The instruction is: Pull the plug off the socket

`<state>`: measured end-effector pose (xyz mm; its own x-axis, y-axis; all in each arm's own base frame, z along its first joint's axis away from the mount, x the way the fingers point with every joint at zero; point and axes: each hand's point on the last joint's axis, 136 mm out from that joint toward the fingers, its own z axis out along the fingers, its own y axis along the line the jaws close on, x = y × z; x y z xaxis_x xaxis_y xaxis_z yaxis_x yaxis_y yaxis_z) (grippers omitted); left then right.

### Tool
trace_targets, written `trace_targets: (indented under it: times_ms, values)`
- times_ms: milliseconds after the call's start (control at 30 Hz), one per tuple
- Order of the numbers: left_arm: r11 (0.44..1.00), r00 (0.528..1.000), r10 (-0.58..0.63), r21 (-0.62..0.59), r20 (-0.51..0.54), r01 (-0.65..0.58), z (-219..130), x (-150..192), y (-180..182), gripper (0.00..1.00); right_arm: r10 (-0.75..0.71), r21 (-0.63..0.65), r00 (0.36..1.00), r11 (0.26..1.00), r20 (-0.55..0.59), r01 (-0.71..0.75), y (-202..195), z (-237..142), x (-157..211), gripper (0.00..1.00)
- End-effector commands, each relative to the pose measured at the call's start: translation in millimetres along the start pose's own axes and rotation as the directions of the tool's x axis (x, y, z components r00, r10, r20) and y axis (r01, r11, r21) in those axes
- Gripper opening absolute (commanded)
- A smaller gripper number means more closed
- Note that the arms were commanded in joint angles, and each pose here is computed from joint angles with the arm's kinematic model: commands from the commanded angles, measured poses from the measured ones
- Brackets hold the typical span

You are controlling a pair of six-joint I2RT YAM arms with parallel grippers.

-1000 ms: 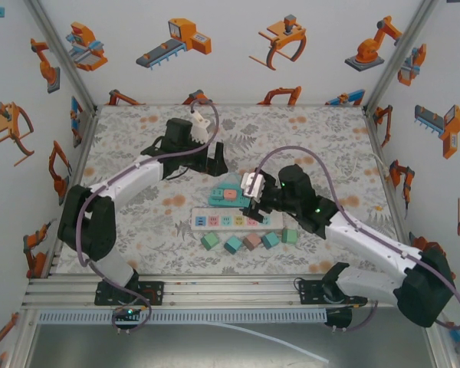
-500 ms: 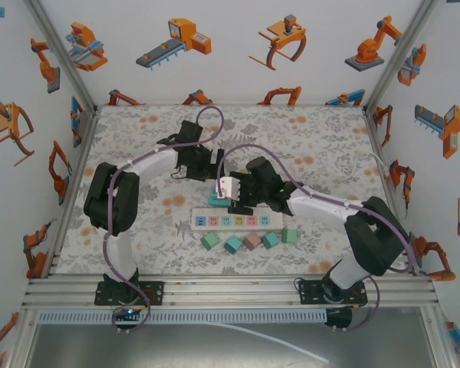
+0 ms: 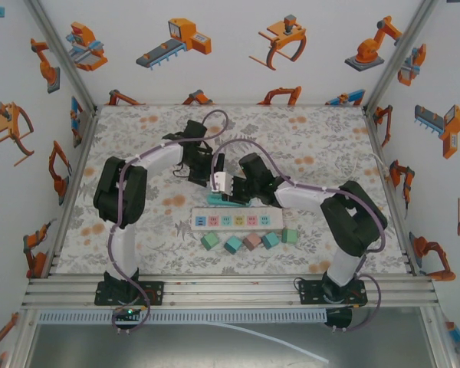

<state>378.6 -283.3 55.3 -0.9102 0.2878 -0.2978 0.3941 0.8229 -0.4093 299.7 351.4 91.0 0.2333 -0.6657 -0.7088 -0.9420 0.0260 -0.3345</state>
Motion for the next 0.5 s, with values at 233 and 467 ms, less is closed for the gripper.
trace_targets:
  times_ms: [233,467]
  values:
    - [0.997,0.995,0.004,-0.083,-0.096,-0.012,17,13,15,0.65,-0.072,-0.042,0.996,0.996,0.056,0.074,-13,-10,-26,0.21]
    - [0.975,0.996,-0.013,-0.221,-0.088,-0.007,16,12,40,0.58,-0.002,-0.046,0.983,0.999,0.181,0.011,-24,-27,-54,0.16]
